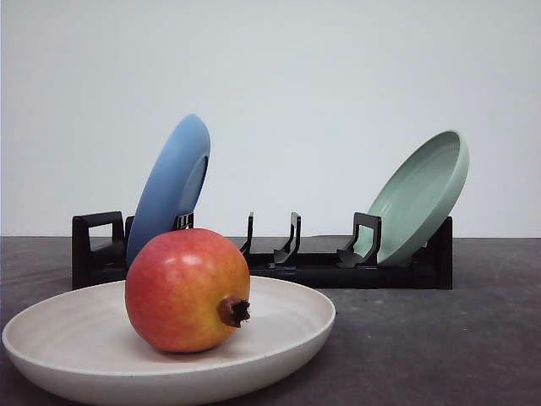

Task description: Place pomegranate in white plate

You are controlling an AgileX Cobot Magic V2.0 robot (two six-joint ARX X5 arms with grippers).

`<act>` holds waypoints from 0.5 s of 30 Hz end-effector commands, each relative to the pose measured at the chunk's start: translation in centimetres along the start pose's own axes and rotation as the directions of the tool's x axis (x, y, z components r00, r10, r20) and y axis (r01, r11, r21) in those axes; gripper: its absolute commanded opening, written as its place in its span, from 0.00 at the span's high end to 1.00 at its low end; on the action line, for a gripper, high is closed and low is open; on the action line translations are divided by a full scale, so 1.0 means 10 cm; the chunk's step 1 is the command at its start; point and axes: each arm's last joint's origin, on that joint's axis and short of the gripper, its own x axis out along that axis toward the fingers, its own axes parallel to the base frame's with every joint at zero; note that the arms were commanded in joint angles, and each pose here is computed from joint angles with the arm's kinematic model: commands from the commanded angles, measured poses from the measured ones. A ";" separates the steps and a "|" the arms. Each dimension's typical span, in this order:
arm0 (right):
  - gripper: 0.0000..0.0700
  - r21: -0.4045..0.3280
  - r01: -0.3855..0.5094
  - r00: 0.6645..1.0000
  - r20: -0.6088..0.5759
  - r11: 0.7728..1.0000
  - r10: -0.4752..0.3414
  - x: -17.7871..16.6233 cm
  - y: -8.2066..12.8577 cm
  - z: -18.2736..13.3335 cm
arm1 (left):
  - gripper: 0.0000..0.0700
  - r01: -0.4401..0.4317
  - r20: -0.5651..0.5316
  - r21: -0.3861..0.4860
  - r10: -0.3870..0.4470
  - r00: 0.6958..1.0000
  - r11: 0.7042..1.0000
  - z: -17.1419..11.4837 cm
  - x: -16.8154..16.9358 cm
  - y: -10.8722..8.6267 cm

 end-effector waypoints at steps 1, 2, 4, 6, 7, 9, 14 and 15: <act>1.00 0.011 0.005 1.000 0.006 1.000 -0.005 0.00 0.00 0.00 | 1.00 0.005 -0.012 0.004 -0.005 1.000 1.000 -0.03 0.01 -0.01; 1.00 0.011 0.005 1.000 0.006 1.000 -0.005 0.00 0.00 0.00 | 1.00 0.005 -0.012 0.004 -0.005 1.000 1.000 -0.03 0.01 -0.01; 1.00 0.011 0.005 1.000 0.006 1.000 -0.005 0.00 0.00 0.00 | 1.00 0.005 -0.012 0.004 -0.005 1.000 1.000 -0.03 0.01 -0.01; 1.00 0.011 0.005 1.000 0.006 1.000 -0.005 0.00 0.00 0.00 | 1.00 0.005 -0.012 0.004 -0.005 1.000 1.000 -0.03 0.01 -0.01; 1.00 0.011 0.005 1.000 0.006 1.000 -0.005 0.00 0.00 0.00 | 1.00 0.005 -0.012 0.004 -0.005 1.000 1.000 -0.03 0.01 -0.01; 1.00 0.011 0.005 1.000 0.006 1.000 -0.005 0.00 0.00 0.00 | 1.00 0.005 -0.012 0.004 -0.005 1.000 1.000 -0.03 0.01 -0.01; 1.00 0.011 0.005 1.000 0.006 1.000 -0.005 0.00 0.00 0.00 | 1.00 0.005 -0.012 0.004 -0.005 1.000 1.000 -0.03 0.01 -0.01; 1.00 0.011 0.005 1.000 0.006 1.000 -0.005 0.00 0.00 0.00 | 1.00 0.005 -0.012 0.004 -0.005 1.000 1.000 -0.03 0.01 -0.01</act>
